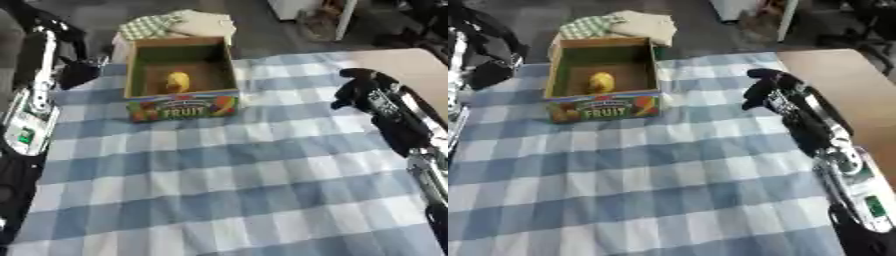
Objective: Pick up objects on the table and place them in the box.
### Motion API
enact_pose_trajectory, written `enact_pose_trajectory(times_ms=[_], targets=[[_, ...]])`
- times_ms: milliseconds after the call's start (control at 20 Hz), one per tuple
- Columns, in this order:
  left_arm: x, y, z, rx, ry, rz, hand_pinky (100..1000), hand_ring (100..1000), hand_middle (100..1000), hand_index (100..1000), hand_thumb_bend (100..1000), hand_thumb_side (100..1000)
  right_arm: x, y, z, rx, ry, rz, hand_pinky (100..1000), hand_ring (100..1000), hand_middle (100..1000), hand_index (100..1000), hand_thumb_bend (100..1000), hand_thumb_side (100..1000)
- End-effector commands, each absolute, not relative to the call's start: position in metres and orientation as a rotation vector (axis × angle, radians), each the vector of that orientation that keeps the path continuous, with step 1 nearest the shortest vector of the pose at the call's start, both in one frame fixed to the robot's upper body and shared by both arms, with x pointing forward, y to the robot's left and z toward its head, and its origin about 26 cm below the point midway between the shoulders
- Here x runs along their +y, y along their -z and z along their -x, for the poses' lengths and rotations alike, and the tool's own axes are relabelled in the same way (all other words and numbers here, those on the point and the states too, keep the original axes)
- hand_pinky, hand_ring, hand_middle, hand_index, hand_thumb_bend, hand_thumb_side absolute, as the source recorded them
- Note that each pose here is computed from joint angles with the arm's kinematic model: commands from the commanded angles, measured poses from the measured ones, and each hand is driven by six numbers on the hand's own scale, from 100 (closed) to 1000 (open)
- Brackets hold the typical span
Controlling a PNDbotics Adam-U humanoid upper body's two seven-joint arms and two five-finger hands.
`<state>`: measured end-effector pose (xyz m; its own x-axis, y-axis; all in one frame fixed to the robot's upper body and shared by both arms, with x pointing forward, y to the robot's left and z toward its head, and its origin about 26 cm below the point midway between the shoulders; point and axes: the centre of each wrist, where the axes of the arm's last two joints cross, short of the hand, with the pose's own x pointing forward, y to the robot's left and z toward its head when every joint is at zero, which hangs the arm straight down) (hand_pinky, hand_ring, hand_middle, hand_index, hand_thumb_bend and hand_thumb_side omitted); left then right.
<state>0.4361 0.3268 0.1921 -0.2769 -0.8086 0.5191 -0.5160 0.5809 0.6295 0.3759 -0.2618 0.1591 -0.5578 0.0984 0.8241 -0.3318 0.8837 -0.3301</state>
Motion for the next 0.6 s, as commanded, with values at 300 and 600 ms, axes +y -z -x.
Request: enact_pose_trajectory(times_ms=[300, 600], targets=[[0.332, -0.174, -0.394, -1.974, 0.265, -0.937, 741, 661, 625, 653, 448, 521, -0.271, -0.158, -0.373, -2.087, -0.555, -0.121, 683, 568, 558, 821, 100, 685], [0.322, -0.147, -0.356, -1.95, 0.184, -0.822, 734, 648, 614, 644, 437, 527, -0.269, -0.152, -0.372, -2.074, -0.549, -0.131, 683, 568, 558, 821, 100, 686]])
